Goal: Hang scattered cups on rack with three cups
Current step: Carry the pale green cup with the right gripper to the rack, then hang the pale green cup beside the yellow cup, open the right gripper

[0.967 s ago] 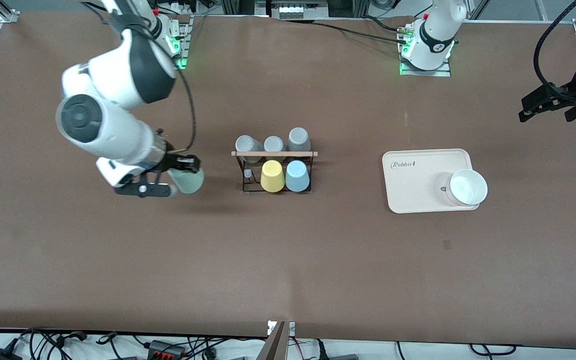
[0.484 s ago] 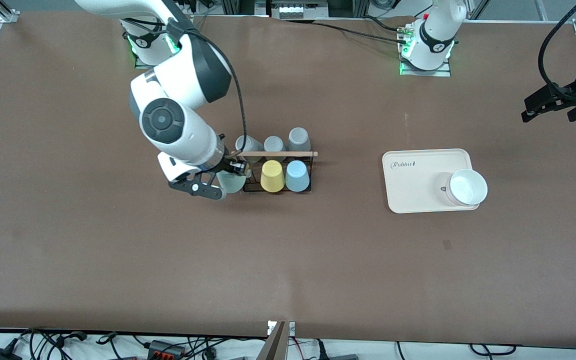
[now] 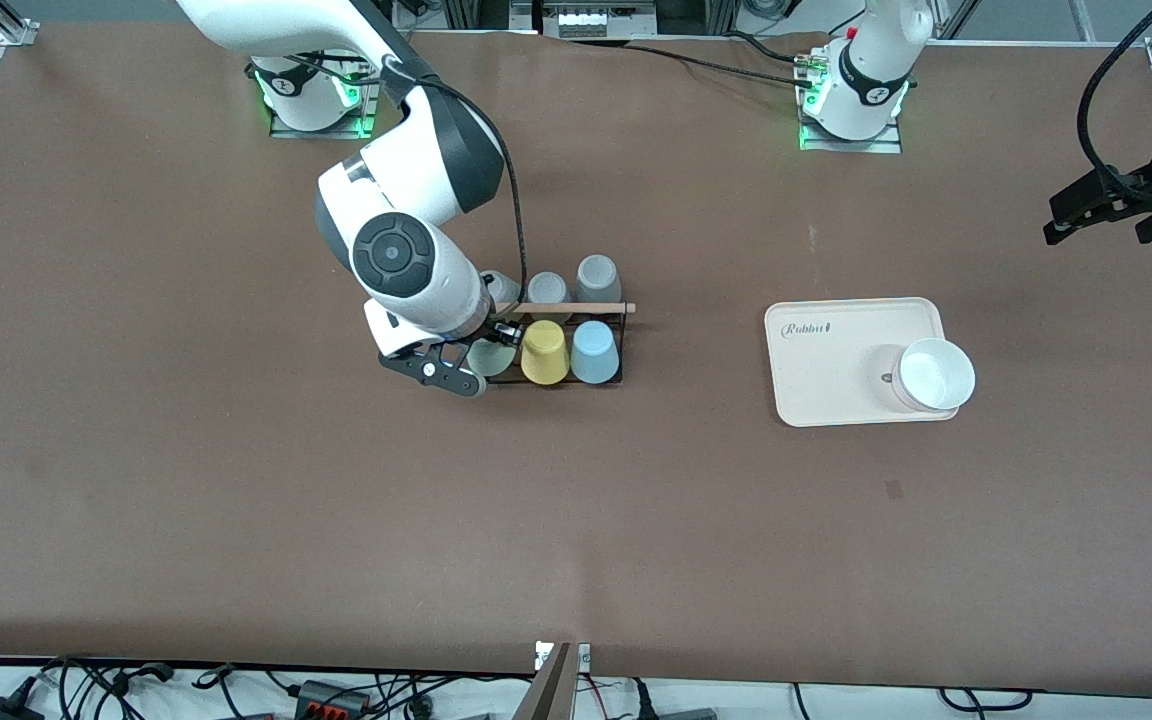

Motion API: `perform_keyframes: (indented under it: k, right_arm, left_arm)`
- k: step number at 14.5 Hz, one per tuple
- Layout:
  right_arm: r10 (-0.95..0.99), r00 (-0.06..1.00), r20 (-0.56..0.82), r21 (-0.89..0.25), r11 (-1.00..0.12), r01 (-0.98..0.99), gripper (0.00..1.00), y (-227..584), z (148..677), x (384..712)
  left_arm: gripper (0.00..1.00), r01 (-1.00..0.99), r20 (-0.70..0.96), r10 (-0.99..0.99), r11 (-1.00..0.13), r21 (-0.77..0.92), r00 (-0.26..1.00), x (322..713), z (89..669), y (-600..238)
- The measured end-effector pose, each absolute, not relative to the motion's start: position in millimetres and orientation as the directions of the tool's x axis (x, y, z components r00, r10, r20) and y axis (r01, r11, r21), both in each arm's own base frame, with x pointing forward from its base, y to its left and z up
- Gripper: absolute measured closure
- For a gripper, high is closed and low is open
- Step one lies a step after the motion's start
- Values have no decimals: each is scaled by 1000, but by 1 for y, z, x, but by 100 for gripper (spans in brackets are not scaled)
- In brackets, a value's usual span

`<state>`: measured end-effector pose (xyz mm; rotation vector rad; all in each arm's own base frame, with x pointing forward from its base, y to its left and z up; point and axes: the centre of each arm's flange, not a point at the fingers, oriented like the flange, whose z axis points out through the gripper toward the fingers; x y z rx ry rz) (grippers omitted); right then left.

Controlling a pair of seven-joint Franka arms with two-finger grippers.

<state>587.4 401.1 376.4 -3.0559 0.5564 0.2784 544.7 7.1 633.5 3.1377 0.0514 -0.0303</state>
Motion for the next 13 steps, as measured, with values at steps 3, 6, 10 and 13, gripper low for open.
perform_keyframes:
  k: [3,6,10,13]
  right_arm:
    - [-354,917,-186,19,-934,-357,34,404,365,588]
    - [-359,913,-197,33,-933,-359,34,404,348,589]
    - [-363,907,-211,51,-931,-361,34,404,329,590]
    - [-368,901,-231,53,-929,-366,34,405,320,589]
  left_arm:
    - [0,33,-19,33,-999,3,999,545,634,7]
    - [0,32,-19,32,-999,3,999,545,634,7]
    - [0,28,-19,28,-1000,3,999,545,634,4]
    - [0,25,-19,25,-1000,3,1000,545,634,3]
